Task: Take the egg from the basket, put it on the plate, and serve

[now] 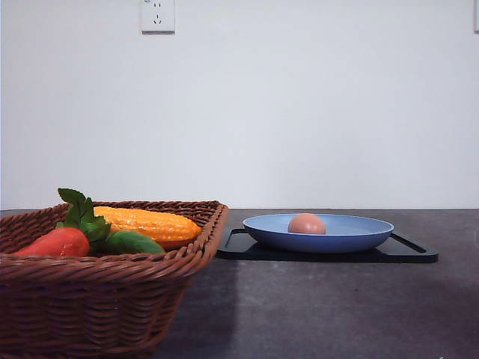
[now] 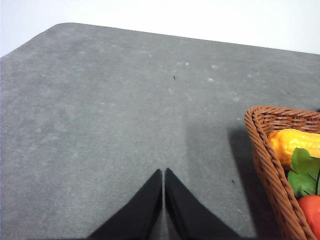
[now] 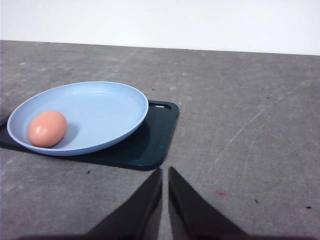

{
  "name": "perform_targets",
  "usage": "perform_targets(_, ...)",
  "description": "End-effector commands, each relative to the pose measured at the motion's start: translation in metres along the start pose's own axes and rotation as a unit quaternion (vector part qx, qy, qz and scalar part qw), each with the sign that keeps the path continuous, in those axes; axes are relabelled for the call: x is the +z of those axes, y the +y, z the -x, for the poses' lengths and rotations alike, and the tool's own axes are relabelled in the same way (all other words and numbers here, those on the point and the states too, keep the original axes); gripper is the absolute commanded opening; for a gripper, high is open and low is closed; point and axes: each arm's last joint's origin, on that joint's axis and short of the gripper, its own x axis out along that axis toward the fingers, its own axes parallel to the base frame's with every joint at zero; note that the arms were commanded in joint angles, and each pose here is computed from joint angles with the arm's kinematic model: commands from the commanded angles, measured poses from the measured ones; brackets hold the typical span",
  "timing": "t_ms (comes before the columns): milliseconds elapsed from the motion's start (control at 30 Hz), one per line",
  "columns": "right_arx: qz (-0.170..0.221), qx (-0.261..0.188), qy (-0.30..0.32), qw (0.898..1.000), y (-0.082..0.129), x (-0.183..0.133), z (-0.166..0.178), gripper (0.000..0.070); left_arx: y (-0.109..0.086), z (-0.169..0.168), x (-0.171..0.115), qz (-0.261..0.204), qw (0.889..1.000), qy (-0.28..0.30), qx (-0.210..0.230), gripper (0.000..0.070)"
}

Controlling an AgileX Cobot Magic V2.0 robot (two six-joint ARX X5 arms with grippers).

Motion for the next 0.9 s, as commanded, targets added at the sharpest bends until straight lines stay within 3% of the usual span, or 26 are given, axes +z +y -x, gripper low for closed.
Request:
perform_targets(0,-0.005,0.000,-0.003,1.000,0.0000,-0.0004,-0.0002,0.0000,0.0011,-0.0028,-0.0090,0.001,1.000,0.019,0.004,0.0000)
perform_targets(867,-0.005,0.000,-0.003,1.000,0.0000,-0.0004,-0.0002,0.0000,0.0011,-0.0028,-0.0090,0.001,1.000,0.019,0.004,0.0000)
